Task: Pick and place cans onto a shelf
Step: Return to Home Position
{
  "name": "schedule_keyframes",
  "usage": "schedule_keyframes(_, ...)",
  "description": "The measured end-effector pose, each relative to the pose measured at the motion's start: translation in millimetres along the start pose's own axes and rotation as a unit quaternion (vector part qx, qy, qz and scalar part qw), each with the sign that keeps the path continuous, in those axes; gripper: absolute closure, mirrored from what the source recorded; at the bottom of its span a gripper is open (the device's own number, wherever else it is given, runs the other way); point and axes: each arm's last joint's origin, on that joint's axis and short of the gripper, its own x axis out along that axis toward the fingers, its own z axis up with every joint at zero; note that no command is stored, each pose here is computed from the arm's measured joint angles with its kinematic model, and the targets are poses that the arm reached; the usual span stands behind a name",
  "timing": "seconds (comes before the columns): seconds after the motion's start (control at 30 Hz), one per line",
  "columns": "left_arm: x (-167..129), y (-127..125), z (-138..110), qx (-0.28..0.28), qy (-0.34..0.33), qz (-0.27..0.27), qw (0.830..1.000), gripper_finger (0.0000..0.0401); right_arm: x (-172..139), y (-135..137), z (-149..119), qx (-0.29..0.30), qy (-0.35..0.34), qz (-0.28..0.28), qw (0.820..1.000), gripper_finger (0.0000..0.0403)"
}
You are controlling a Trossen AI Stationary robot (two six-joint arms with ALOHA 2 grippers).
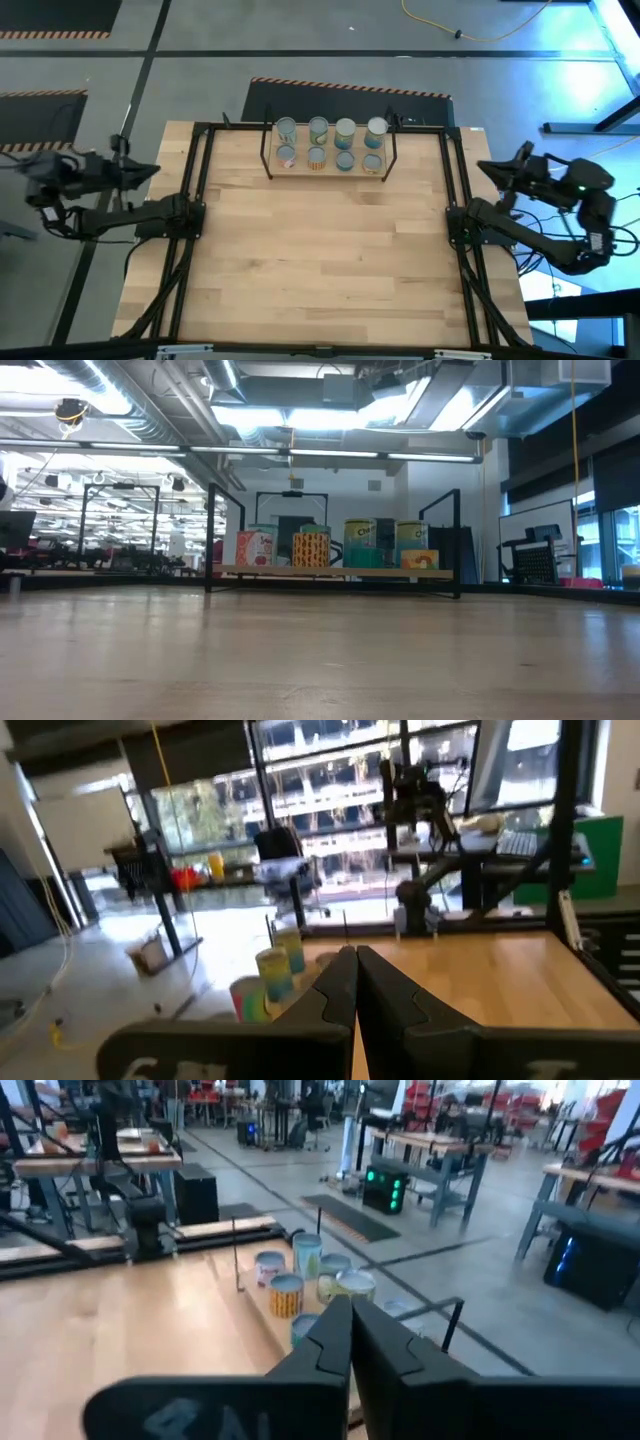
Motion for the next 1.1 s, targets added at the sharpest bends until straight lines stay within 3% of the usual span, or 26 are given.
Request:
schedule_keyframes(0.23,34.9,-2.5,-16.3,-0.014,0.013,-0.004,1.0,0.0401,37.9,-1.6,-11.0,-0.028,-0.029,0.0,0.999,0.0397)
schedule_keyframes(0.5,72.4,-6.5,-35.0,-0.013,-0.01,-0.024,1.0,0.0401,84.5,0.4,-38.3,-0.032,-0.059,0.059,0.996,0.0399)
schedule_keyframes(0.83,115.4,-12.7,-73.7,-0.009,-0.018,-0.036,0.999,0.0401,129.6,0.2,-89.4,-0.033,-0.064,0.067,0.995,0.0395)
schedule_keyframes(1.1,142.3,-18.6,-111.4,-0.023,-0.023,-0.046,0.998,0.0401,147.9,0.5,-123.9,-0.033,-0.055,0.068,0.996,0.039)
